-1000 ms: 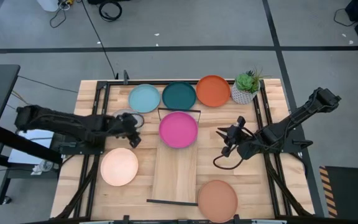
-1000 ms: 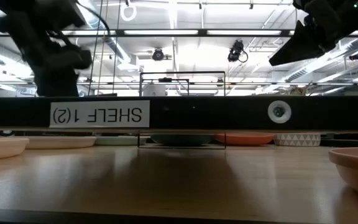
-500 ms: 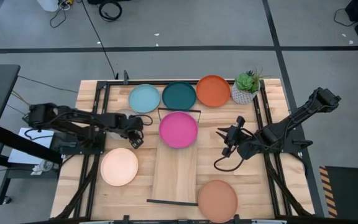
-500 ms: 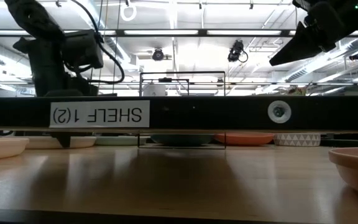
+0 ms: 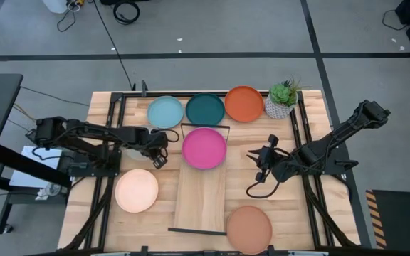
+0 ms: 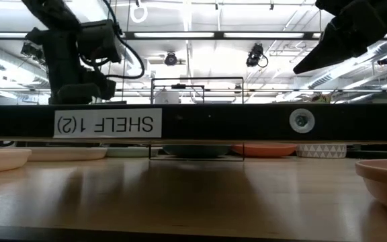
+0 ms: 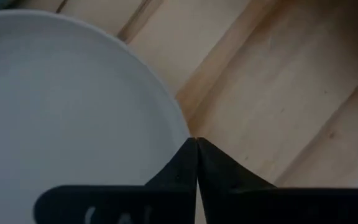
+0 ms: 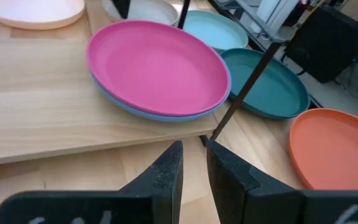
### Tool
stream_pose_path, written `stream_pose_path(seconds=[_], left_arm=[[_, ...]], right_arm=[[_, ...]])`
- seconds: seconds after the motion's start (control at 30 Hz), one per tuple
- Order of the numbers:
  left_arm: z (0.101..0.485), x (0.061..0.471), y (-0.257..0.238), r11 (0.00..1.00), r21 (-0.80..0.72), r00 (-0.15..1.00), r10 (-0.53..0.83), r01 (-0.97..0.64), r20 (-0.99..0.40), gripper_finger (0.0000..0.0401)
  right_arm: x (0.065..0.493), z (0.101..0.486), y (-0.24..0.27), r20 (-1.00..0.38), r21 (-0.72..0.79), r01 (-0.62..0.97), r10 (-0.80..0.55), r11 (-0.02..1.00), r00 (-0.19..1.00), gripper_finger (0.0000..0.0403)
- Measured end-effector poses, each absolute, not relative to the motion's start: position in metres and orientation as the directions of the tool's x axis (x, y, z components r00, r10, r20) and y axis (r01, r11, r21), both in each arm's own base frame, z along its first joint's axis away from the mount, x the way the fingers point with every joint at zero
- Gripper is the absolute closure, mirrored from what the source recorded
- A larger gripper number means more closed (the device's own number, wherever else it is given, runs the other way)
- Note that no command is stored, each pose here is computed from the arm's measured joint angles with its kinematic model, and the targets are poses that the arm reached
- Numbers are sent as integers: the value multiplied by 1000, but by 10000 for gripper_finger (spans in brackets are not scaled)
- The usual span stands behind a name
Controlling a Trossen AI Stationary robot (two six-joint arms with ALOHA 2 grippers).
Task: Place and stack plates onto a shelf
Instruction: Put the gray plate on the shelf
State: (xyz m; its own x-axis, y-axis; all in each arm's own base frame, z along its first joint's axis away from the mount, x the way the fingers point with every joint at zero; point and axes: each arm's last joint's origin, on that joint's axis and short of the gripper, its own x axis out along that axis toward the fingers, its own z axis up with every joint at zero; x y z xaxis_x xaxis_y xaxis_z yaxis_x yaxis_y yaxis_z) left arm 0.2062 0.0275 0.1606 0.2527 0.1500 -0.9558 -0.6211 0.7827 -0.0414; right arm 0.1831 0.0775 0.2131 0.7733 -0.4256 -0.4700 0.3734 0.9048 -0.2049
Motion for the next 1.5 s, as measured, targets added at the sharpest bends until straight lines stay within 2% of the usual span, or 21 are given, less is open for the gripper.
stream_pose_path(seconds=[0.2,0.5,0.63,0.83,0.93,1.03,1.13,1.33,1.5], left_arm=[[167,208,25,757,-54,243,140,-651,-960,381],[161,209,16,742,-1,193,174,-671,-966,269],[154,211,14,744,62,156,220,-666,-963,254],[140,214,14,761,132,84,238,-635,-968,275],[135,215,15,777,154,59,238,-610,-969,312],[134,216,15,798,156,53,229,-582,-972,371],[137,216,16,798,159,36,220,-582,-975,386],[178,227,15,806,175,1,213,-565,-977,387],[234,239,12,810,244,54,320,-534,-946,387]], right_arm=[[183,212,79,-497,-194,329,-382,924,779,325],[184,212,79,-497,-191,319,-372,928,784,325],[183,206,79,-486,-185,317,-367,930,793,325],[183,199,79,-472,-175,306,-352,936,808,325],[183,199,79,-481,-163,293,-335,942,810,325],[183,199,79,-479,-162,291,-332,943,812,325],[183,199,80,-482,-160,286,-327,945,813,325],[183,199,80,-493,-143,273,-307,951,814,325],[183,198,80,-497,-133,277,-306,952,812,325]])
